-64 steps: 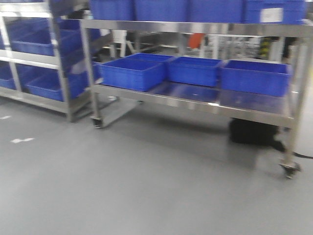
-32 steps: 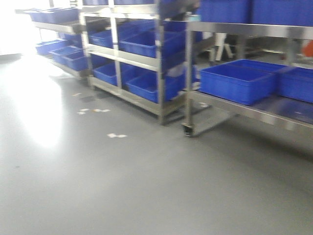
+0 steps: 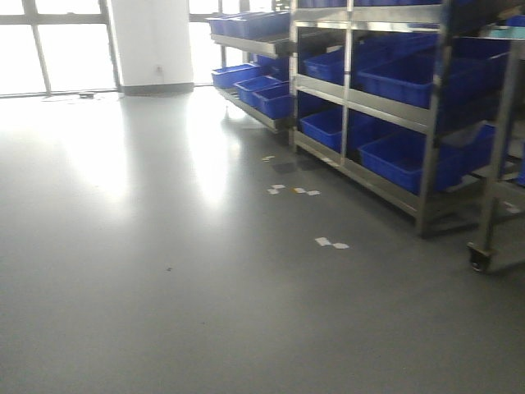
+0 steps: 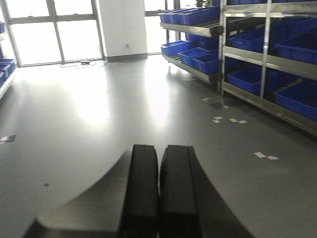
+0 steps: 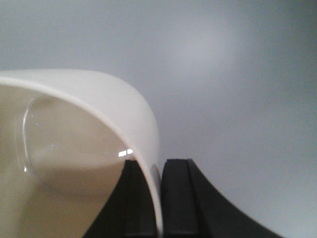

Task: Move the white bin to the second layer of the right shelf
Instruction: 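Drive along the yellow-lined aisle carrying the bin in the right gripper, then drive toward the windows and turn toward the blue-crate shelf rack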

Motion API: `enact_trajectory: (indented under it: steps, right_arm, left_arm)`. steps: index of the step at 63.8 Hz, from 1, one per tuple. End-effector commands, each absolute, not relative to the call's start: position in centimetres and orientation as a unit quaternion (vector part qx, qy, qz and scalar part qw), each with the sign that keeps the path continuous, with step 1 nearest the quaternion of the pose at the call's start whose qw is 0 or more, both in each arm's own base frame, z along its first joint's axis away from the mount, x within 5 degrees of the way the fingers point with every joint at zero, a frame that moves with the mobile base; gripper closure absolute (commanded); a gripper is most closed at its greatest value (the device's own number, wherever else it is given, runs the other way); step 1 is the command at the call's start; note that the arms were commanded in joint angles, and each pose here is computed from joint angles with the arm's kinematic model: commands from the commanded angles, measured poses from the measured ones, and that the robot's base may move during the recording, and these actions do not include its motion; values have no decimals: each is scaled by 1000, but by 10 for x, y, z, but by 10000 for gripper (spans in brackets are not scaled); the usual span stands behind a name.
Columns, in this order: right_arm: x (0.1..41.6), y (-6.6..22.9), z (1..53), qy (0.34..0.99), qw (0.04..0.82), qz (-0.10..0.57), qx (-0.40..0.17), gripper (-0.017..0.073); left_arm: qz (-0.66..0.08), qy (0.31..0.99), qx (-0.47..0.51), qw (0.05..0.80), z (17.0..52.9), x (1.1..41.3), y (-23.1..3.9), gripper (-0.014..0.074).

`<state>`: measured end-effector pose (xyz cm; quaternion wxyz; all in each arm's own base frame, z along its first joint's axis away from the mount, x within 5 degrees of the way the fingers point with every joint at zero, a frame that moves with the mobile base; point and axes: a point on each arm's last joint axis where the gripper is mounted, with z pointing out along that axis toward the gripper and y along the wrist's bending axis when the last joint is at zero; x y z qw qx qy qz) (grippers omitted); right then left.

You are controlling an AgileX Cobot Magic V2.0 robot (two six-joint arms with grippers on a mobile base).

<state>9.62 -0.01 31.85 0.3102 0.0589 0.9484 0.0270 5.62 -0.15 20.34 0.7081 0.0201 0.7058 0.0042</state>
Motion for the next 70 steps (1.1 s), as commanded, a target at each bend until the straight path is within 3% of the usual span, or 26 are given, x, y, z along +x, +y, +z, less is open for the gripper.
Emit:
enact_trajectory:
  steps: [1,70]
  right_arm:
    - [101,0,330,935,350,29,55,502]
    - [101,0,330,935,350,29,55,502]
  left_arm:
    - [2,684,16,729,199,57,-1,509]
    - [2,684,16,729,199,57,-1,509]
